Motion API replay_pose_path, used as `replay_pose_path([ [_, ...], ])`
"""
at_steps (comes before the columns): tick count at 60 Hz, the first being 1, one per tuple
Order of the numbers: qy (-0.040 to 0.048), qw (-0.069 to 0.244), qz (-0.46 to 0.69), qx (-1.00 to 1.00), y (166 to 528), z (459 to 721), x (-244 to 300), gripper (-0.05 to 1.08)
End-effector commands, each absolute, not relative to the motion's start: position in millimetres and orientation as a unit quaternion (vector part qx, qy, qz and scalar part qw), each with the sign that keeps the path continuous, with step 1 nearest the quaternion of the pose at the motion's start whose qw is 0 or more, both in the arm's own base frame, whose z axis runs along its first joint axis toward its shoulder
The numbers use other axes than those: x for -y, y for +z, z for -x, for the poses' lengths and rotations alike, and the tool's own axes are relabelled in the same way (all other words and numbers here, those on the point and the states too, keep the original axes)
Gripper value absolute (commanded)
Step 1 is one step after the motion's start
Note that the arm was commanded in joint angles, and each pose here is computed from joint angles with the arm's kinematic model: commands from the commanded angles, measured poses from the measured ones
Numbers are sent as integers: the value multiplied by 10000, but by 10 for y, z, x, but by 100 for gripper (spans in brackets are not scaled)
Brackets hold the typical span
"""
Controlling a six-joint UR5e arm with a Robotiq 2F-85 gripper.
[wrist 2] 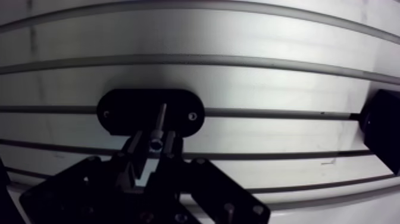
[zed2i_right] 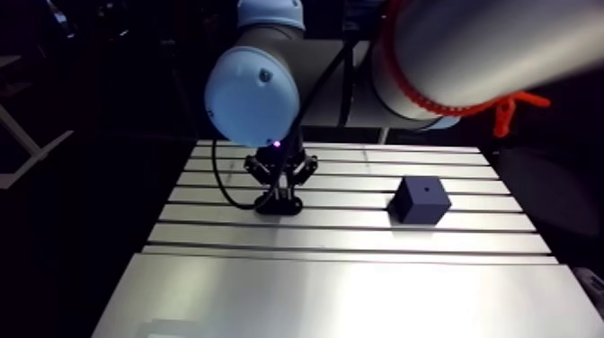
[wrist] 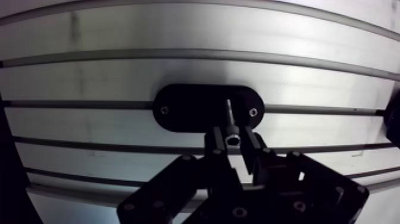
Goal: Pick up the M10 bolt and insert it into the hole until fully seated.
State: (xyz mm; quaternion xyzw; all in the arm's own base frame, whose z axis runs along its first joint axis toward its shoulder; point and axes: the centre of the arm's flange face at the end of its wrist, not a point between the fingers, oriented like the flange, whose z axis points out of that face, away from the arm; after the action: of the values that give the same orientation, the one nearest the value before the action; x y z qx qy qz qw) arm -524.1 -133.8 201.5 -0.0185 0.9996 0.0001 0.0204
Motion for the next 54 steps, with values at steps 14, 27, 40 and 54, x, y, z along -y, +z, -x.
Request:
replay_pose_path([
  [14,0,211,188,-9996,2008,5237,1340,72],
  [27,-20,196,181,-9996,2024,5237,1338,77],
  [40,-32,172,201,-9996,2057,5243,1339,86],
  [54,-29,82,226,-9997,2232,5282,1330,99],
])
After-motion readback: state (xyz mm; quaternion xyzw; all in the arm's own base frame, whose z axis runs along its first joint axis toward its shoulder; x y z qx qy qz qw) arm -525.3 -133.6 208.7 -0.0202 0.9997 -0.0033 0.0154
